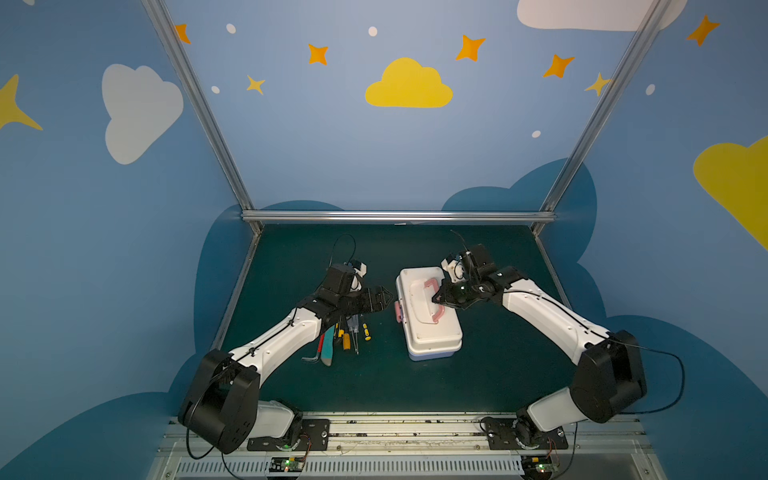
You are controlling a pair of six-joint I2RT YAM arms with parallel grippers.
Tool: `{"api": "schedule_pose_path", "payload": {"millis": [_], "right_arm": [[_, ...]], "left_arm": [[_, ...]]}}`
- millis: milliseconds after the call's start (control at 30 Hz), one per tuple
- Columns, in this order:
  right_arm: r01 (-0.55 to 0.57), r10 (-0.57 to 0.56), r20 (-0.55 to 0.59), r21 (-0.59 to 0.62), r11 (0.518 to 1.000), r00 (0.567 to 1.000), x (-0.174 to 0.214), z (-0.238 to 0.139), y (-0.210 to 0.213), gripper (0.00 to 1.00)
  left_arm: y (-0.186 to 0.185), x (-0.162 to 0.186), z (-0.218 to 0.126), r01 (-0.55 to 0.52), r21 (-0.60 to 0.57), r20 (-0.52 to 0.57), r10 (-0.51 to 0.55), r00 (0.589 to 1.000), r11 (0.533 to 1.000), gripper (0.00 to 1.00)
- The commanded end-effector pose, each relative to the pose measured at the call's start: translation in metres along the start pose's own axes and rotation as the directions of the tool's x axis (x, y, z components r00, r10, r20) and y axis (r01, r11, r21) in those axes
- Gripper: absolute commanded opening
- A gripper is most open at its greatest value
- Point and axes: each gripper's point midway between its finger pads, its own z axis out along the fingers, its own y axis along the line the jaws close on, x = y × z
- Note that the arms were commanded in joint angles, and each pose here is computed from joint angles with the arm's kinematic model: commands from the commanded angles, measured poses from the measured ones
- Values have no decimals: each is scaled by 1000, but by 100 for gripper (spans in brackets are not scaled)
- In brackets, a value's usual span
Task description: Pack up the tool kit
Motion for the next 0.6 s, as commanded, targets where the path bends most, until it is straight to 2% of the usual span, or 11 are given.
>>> {"api": "schedule_pose_path", "payload": {"millis": [0,200,300,433,567], "right_arm": [[42,-43,22,48,998,999,-13,1,5,0],[47,-44,-32,73,996,998,-14,8,12,0],[45,-44,-20,26,999,999,-20,0,22,0],[9,-8,6,-124,992,1000,-29,-21,37,0],[-48,51,1,-319,946,999,-35,-37,38,0]], "left_arm": [[5,1,-4,-2,-19,19,2,1000,1000,99],[14,8,-2,6,-42,16,-6,1000,999,99],[20,11,2,7,-57,7,-7,1000,998,99],[31,15,12,15,-91,-11,-16,1000,996,98],[34,14,23,14,-100,-27,-17,999,995,95]]}}
